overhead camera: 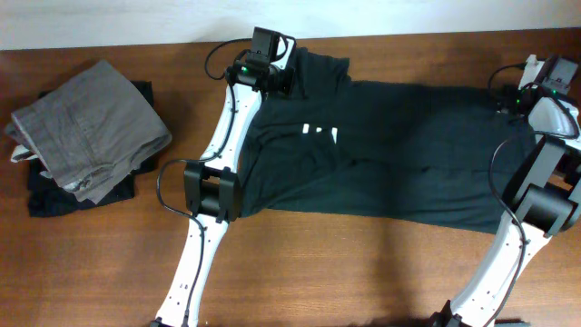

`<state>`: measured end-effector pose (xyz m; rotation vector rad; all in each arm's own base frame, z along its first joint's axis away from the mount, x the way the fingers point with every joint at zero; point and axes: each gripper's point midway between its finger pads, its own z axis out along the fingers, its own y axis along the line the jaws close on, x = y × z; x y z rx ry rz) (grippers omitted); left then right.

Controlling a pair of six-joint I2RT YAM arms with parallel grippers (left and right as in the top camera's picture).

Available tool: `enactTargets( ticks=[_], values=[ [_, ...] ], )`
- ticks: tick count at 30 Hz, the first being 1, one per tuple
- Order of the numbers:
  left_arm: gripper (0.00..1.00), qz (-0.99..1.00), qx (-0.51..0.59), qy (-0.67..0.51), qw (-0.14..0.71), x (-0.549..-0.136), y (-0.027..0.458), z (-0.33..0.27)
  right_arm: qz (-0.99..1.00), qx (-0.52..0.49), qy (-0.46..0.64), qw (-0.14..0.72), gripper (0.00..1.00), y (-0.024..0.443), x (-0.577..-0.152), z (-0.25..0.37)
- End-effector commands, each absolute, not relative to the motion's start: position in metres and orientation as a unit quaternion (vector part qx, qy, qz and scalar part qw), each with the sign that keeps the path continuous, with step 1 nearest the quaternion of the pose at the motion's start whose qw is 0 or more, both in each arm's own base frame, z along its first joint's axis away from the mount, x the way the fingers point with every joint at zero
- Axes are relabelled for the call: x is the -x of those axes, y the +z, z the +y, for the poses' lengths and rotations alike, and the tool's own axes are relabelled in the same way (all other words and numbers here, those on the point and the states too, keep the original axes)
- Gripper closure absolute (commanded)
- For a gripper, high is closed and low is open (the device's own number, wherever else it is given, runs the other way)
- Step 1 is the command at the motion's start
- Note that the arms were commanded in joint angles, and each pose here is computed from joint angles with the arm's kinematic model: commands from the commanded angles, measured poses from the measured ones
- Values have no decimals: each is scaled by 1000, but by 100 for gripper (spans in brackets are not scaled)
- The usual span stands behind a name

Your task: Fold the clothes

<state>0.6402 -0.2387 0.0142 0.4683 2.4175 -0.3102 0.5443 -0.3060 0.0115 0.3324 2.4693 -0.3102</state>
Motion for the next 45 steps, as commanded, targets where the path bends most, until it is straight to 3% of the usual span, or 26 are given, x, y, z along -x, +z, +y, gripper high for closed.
enactTargets(
  ticks=[1,3,8,10,11,12,13,18,30,32,36,41,45],
  values=[
    [89,916,-182,-116,339,-643,31,-241,940,-138,-105,296,46,-8,-540,-304],
    [90,915,-183,-116,340,-644,31,-241,938,-147,-102,296,50,-8,-540,-304],
    [94,908,-203,-133,341,-641,33,-248,938,-146,-100,297,73,-8,-540,-303],
    [94,908,-203,-132,342,-642,33,-248,938,-146,-100,297,74,-8,-540,-303],
    [93,908,-203,-132,342,-642,33,-248,938,-146,-100,297,62,-8,-540,-303],
    [91,908,-203,-132,342,-642,33,-248,937,-146,-101,299,34,-7,-541,-304],
    [91,908,-203,-132,342,-642,33,-248,937,-147,-102,301,29,-6,-542,-305],
    [89,908,-203,-132,342,-642,33,-248,930,-160,-103,314,19,-1,-545,-311],
    [87,909,-201,-125,344,-643,33,-246,922,-209,-45,321,24,-24,-542,-313],
    [87,909,-201,-125,344,-643,33,-246,924,-209,-40,317,33,-30,-541,-311],
    [89,909,-201,-126,343,-643,33,-246,925,-209,-39,317,66,-30,-541,-311],
    [96,908,-203,-131,343,-642,34,-248,923,-208,-41,321,85,-24,-542,-312],
    [99,906,-202,-132,349,-644,41,-248,920,-205,-45,332,94,-9,-545,-314]
  ],
)
